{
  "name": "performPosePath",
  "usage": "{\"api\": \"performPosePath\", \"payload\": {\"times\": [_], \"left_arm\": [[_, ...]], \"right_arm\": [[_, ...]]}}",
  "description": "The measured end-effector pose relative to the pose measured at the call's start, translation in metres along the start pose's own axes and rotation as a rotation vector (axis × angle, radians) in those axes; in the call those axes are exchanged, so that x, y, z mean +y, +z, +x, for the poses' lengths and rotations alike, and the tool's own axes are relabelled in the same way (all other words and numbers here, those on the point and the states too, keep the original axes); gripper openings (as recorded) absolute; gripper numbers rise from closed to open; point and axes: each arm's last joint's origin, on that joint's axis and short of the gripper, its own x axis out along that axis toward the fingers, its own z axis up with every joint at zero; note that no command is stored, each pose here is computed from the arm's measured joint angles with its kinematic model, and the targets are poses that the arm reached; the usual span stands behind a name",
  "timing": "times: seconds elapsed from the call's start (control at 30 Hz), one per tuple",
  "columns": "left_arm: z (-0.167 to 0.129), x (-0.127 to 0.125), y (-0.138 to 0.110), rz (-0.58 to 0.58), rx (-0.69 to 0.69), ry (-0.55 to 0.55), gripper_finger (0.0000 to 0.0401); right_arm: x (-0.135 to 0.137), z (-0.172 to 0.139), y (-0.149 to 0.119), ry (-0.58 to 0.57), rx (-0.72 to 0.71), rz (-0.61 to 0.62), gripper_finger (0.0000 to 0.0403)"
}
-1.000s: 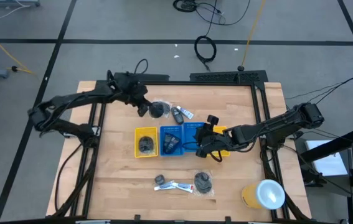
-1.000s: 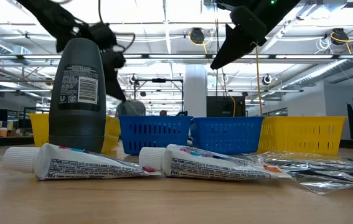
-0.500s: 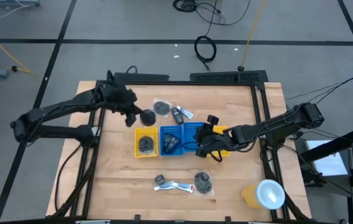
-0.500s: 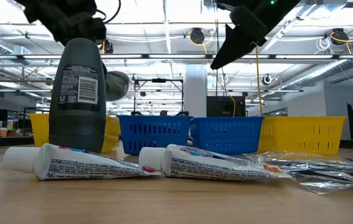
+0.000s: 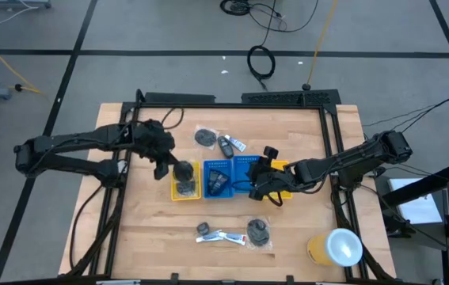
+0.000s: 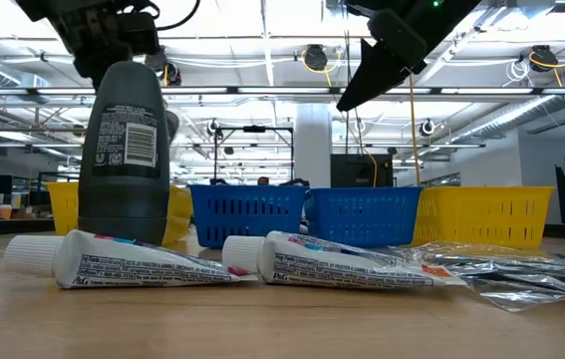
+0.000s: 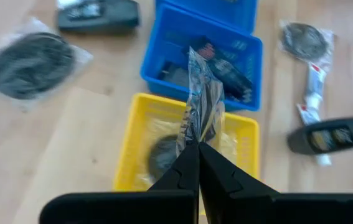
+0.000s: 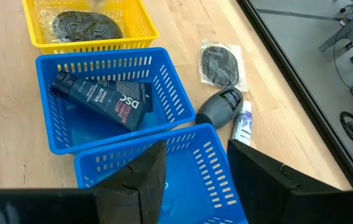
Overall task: Pick & Place Travel size toiletries
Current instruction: Put the hairbrush into the left yellow bin
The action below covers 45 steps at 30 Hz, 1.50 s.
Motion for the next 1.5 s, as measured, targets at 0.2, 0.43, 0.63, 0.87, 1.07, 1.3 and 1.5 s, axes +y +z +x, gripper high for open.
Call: {"api": "performPosePath", "payload": {"times": [0.2, 0.43, 0.63, 0.87, 1.07, 1.3, 1.5], "left_arm": [[0.005, -0.017, -0.004, 0.034, 0.033, -0.058, 0.0000], [0.017, -0.027, -0.006, 0.045, 0.082, -0.028, 0.0000], [0.028, -0.028, -0.004, 0.037, 0.108, -0.017, 0.0000], [0.034, -0.027, -0.004, 0.034, 0.127, -0.008, 0.0000], [0.034, -0.027, -0.004, 0.025, 0.128, -0.008, 0.0004], [0.034, -0.027, -0.005, 0.017, 0.133, 0.001, 0.0049], [0.034, -0.023, -0.004, 0.036, 0.104, 0.116, 0.0106]], "right_arm": [[0.000, 0.000, 0.000, 0.000, -0.002, 0.001, 0.0167], [0.000, 0.000, 0.001, 0.004, -0.015, 0.009, 0.0167], [0.001, 0.000, 0.002, 0.004, -0.017, 0.009, 0.0167], [0.001, 0.000, 0.002, 0.004, -0.016, 0.008, 0.0167], [0.001, 0.000, 0.002, 0.004, -0.017, 0.008, 0.0167], [0.001, 0.000, 0.002, 0.004, -0.016, 0.008, 0.0167], [0.001, 0.000, 0.002, 0.004, -0.016, 0.008, 0.0167]]}}
